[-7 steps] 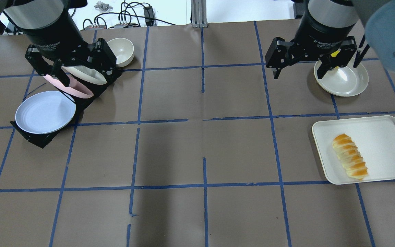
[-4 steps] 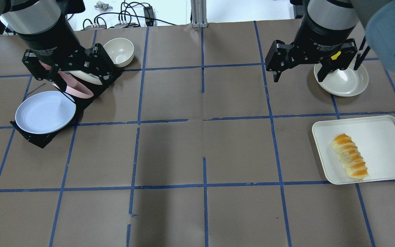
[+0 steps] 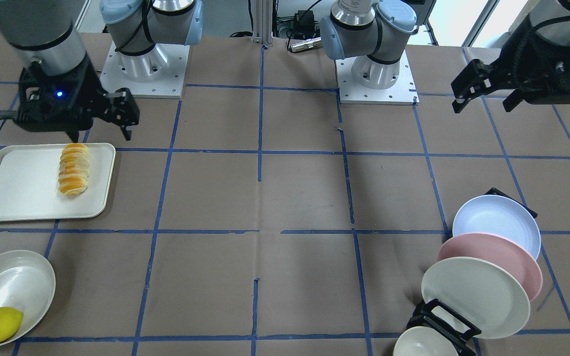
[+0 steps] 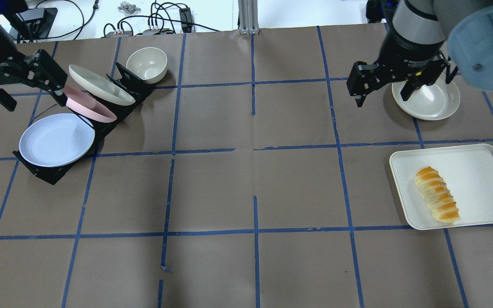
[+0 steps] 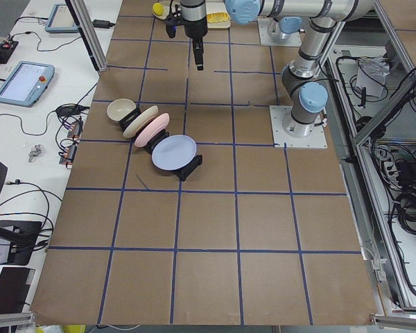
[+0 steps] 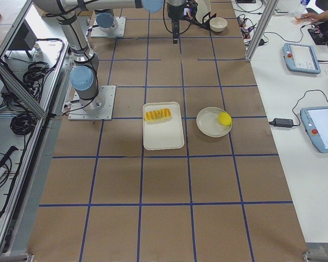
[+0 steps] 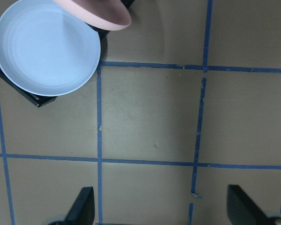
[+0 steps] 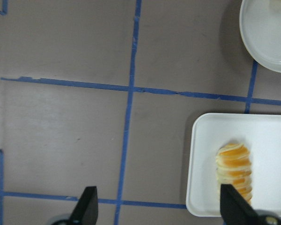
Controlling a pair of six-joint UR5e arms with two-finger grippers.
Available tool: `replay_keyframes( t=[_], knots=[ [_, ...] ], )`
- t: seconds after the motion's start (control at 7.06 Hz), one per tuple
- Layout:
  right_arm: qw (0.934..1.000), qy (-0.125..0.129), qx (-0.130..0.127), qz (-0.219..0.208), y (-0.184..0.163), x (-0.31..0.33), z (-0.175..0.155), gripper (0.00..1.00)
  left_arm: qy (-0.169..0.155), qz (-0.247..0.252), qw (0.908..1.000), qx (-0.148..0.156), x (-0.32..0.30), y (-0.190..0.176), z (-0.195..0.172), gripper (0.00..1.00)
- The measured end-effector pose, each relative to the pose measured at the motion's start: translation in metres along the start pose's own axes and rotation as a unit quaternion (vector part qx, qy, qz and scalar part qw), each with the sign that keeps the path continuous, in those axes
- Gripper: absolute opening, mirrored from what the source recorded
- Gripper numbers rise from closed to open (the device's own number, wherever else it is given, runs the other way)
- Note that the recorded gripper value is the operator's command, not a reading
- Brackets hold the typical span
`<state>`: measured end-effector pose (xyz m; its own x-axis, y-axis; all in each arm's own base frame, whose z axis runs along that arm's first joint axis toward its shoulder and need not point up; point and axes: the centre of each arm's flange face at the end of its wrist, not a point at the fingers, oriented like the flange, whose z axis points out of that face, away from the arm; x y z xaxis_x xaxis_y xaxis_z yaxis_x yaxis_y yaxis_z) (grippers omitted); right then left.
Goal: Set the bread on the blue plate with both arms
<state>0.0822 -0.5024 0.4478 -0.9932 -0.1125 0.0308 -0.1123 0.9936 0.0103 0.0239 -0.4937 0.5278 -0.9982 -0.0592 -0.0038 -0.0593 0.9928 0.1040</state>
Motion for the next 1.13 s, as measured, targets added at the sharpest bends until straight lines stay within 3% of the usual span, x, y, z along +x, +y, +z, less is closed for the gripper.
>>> replay_keyframes(
  t=[0.28, 0.57, 0.85, 1.13],
  knots=[
    [0.9999, -0.005, 0.001, -0.016, 0.021, 0.108, 0.089, 0.95, 0.018, 0.017, 0.9995, -0.021, -0.080, -0.017, 0.025, 1.00],
    [0.9987, 0.000, 0.009, -0.050, 0.051, 0.143, 0.163, 0.95, 0.036, 0.052, 0.9975, -0.031, -0.153, -0.049, 0.071, 1.00],
    [0.9964, -0.011, -0.013, -0.083, 0.065, 0.143, 0.207, 0.97, 0.055, 0.071, 0.9955, -0.031, -0.220, -0.083, 0.134, 1.00],
    [0.9942, -0.024, -0.032, -0.100, 0.070, 0.151, 0.229, 0.96, 0.060, 0.086, 0.9943, -0.017, -0.265, -0.110, 0.175, 1.00]
  ],
)
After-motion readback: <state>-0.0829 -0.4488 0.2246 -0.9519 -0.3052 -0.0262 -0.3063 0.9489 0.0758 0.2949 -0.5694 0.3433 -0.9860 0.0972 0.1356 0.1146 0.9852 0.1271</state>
